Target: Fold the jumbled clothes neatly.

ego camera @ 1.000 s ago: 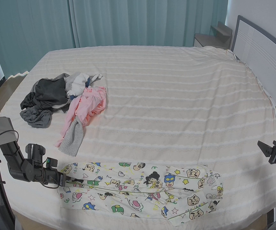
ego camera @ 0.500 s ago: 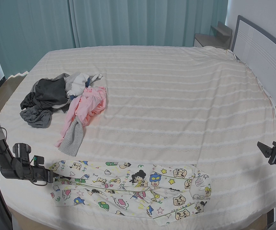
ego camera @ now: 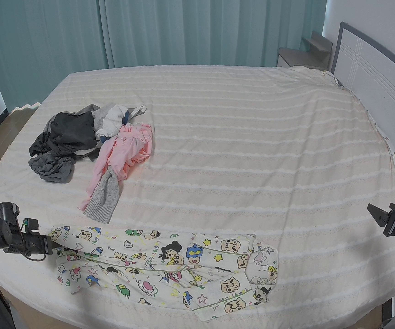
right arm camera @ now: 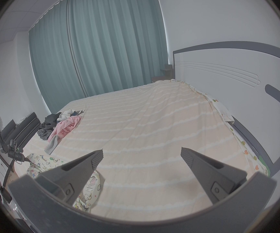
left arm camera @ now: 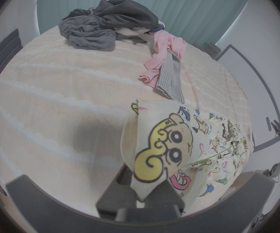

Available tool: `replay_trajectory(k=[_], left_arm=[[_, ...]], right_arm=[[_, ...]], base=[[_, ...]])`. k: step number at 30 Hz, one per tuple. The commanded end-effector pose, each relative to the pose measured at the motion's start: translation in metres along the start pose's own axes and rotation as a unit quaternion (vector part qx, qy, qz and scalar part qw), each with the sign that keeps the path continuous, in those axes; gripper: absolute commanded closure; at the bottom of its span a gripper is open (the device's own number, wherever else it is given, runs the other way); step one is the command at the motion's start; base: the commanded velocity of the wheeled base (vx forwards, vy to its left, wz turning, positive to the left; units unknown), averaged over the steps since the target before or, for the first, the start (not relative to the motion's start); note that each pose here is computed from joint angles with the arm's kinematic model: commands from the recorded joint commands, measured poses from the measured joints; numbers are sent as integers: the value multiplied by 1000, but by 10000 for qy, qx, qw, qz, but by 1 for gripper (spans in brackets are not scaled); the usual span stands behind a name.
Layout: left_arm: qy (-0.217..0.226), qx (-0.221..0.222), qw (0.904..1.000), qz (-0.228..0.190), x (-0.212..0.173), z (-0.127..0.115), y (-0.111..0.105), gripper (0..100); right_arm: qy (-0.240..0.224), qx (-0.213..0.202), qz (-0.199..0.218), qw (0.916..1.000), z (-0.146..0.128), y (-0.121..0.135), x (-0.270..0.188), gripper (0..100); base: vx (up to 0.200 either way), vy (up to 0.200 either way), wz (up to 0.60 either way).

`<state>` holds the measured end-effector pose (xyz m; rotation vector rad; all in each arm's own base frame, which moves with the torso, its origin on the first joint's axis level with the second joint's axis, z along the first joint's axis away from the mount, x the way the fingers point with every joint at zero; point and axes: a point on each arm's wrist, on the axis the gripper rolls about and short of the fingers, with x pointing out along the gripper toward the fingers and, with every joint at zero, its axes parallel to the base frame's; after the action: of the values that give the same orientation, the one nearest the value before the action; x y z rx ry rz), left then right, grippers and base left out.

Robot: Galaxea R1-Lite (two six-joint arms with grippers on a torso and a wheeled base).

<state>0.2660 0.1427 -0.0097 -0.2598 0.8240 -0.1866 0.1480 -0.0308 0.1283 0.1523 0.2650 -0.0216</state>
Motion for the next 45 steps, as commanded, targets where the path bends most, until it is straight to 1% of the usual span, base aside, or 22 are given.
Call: replay_trajectory(k=[1, 6, 12, 14, 16, 21, 25, 26, 27, 29, 30, 31, 32, 34, 36, 37, 38, 39, 40, 42, 43, 45], left_arm=[[-390, 27, 9991, 152, -25, 21, 10, 100], [-514, -35, 9984, 253, -39, 34, 18, 100], [-490, -117, 9982, 317, -43, 35, 26, 100], [-484, -116, 9983, 302, -44, 34, 25, 100], [-458, -108, 9986, 246, -43, 33, 21, 100], [-316, -17, 9995, -3, -37, 30, 4, 100], [-155, 91, 9995, -248, -31, 27, -18, 100], [-152, 96, 9995, -253, -31, 28, -19, 100], [-82, 115, 9992, -374, -31, 29, -31, 100], [13, 67, 9986, -516, -33, 32, -48, 100], [28, 60, 9984, -553, -34, 33, -51, 100], [74, -2, 9976, -683, -38, 39, -68, 100], [80, -33, 9970, -767, -41, 43, -78, 100], [103, 5, 9961, -873, -44, 47, -96, 100], [107, 156, 9946, -1017, -45, 51, -117, 100], [121, 169, 9945, -1023, -45, 51, -119, 100], [177, 220, 9945, -1013, -42, 52, -134, 100], [181, 217, 9945, -1005, -42, 52, -135, 100], [272, 239, 9945, -979, -36, 53, -151, 100], [381, 285, 9932, -1064, -30, 53, -172, 100], [418, 307, 9926, -1096, -29, 52, -178, 100], [530, 413, 9901, -1232, -23, 50, -203, 100]], right_arm=[[15, 2, 2, 10000, -1, 0, 0, 0], [15, 2, 2, 10000, -1, 0, 0, 0], [8, 7, 2, 10000, 0, 0, 0, 0], [8, 0, 2, 10000, 0, 0, 0, 0], [8, 7, 2, 10000, 0, 0, 0, 0], [1, 6, 3, 10000, 0, 0, 0, 0], [1, 6, 3, 10000, 0, 0, 0, 0], [1, 6, 3, 10000, 0, 0, 0, 0], [0, 8, 3, 10000, 0, 0, 0, 0], [0, 15, 3, 10000, 0, 0, 1, 0], [8, 17, 3, 10000, 0, 0, 1, 0], [21, 23, -14, 10000, 0, -1, 2, 0], [20, 25, -21, 10000, 0, -1, 2, 0], [27, 26, -22, 10000, 0, -1, 2, 0], [27, 26, -22, 10000, 0, -1, 2, 0], [34, 28, -22, 10000, 0, -1, 2, 0], [27, 26, -22, 10000, 0, -1, 2, 0], [28, 27, -14, 10000, 0, -1, 2, 0], [18, 27, -28, 10000, 0, -1, 2, 0], [11, 25, -28, 10000, 1, -1, 2, 0], [11, 25, -28, 10000, 1, -1, 2, 0], [11, 25, -28, 10000, 1, -1, 2, 0]], base=[[0, 0, 0], [0, 0, 0], [0, 0, 0], [0, 0, 0], [0, 0, 0], [0, 0, 0], [0, 0, 0], [0, 0, 0], [0, 0, 0], [0, 0, 0], [0, 0, 0], [0, 0, 0], [0, 0, 0], [0, 0, 0], [0, 0, 0], [0, 0, 0], [0, 0, 0], [0, 0, 0], [0, 0, 0], [0, 0, 0], [0, 0, 0], [0, 0, 0]])
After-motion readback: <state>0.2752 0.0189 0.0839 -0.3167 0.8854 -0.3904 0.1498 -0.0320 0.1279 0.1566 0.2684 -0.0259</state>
